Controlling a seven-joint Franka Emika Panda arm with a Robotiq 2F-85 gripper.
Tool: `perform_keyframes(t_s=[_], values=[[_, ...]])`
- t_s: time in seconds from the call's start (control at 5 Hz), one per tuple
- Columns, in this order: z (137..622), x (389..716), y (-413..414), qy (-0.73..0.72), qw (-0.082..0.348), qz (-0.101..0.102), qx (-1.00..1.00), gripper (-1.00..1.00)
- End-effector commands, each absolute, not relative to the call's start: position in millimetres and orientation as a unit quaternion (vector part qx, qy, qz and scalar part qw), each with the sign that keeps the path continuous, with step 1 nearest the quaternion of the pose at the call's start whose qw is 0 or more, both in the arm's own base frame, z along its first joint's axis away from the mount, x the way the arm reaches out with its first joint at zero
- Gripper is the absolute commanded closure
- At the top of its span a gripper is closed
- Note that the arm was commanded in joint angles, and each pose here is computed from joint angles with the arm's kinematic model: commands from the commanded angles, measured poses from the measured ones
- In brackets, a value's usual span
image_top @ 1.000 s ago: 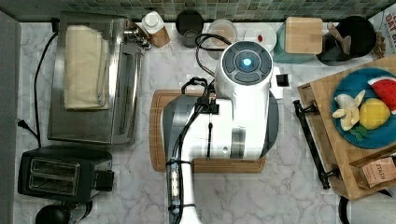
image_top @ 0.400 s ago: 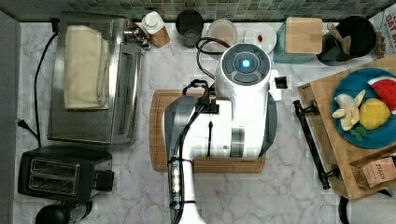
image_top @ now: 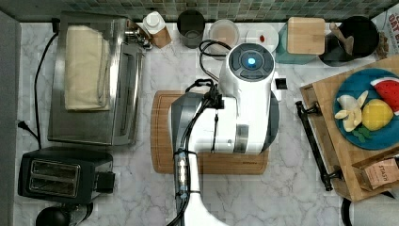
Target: Pick up the towel.
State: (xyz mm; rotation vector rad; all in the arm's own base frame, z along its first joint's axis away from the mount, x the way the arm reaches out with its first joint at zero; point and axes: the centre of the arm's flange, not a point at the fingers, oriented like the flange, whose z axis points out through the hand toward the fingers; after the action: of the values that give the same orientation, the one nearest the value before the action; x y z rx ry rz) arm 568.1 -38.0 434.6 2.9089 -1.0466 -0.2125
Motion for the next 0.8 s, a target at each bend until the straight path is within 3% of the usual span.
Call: perform_keyframes(t_s=[0.2,0.8], values=[[517,584,31,-0.205,-0.044,0.061,0.976,1.00],[554,589,109,-0.081,-0.106,0.121,0.984,1.00]])
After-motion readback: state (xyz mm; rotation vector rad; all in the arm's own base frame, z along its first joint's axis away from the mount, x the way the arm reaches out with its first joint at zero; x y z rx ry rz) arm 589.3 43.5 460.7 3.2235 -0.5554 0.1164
